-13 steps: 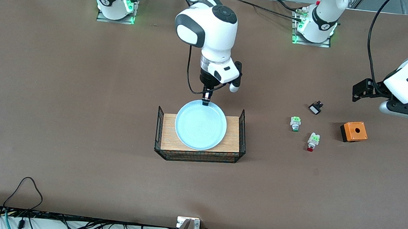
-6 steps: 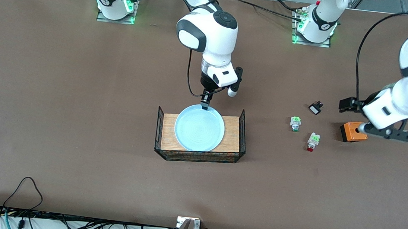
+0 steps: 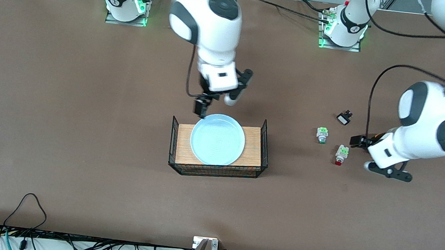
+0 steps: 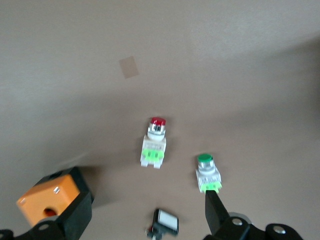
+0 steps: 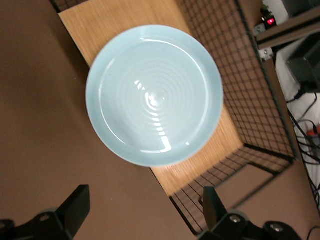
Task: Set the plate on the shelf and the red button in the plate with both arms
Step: 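Grasp the red-capped button with the left gripper while the right gripper withdraws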
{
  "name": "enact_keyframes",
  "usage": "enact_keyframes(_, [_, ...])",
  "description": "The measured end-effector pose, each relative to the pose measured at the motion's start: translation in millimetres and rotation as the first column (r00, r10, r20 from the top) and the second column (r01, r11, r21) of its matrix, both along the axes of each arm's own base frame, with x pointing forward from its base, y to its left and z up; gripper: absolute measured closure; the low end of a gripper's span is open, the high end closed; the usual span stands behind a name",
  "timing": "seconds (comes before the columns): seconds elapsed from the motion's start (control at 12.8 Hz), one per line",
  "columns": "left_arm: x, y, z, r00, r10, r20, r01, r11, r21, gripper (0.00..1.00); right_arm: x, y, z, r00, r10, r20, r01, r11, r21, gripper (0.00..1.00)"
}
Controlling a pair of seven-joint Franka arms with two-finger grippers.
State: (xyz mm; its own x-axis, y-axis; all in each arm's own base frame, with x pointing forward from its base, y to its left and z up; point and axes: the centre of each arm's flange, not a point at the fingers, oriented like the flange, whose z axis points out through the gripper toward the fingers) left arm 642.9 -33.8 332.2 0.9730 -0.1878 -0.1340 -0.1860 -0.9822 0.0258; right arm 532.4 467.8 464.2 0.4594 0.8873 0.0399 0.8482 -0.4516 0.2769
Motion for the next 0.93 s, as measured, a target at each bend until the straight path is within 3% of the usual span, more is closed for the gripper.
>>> enact_keyframes(0.31, [-21.7, -2.6, -81.1, 0.998, -0.034, 0.045, 0.035, 0.999, -0.014, 0.01, 29.0, -102.5, 75.2, 0.980, -0.196, -0.038, 0.196, 0.981, -0.001, 0.00])
enact_keyframes(0.54, [-33.2, -3.4, -123.1, 0.993, -0.076, 0.090, 0.078, 0.997, -0.024, 0.02, 52.9, -190.4, 107.2, 0.934, -0.347, -0.080, 0.349, 0.937, 0.016, 0.00])
enact_keyframes(0.7, [-38.1, -3.6, -140.4, 0.989, -0.107, 0.103, 0.111, 0.993, -0.028, 0.06, 59.8, -237.4, 119.4, 0.881, -0.462, -0.101, 0.466, 0.884, 0.028, 0.00])
enact_keyframes(0.86, [-37.9, -3.5, -151.7, 0.984, -0.131, 0.124, 0.135, 0.990, -0.030, 0.26, 55.8, -275.5, 129.4, 0.796, -0.594, -0.116, 0.602, 0.797, 0.047, 0.00])
enact_keyframes(0.93, [-38.1, -3.3, -156.0, 0.983, -0.135, 0.125, 0.140, 0.990, -0.031, 0.26, 51.0, -291.8, 133.1, 0.767, -0.631, -0.121, 0.639, 0.768, 0.048, 0.00])
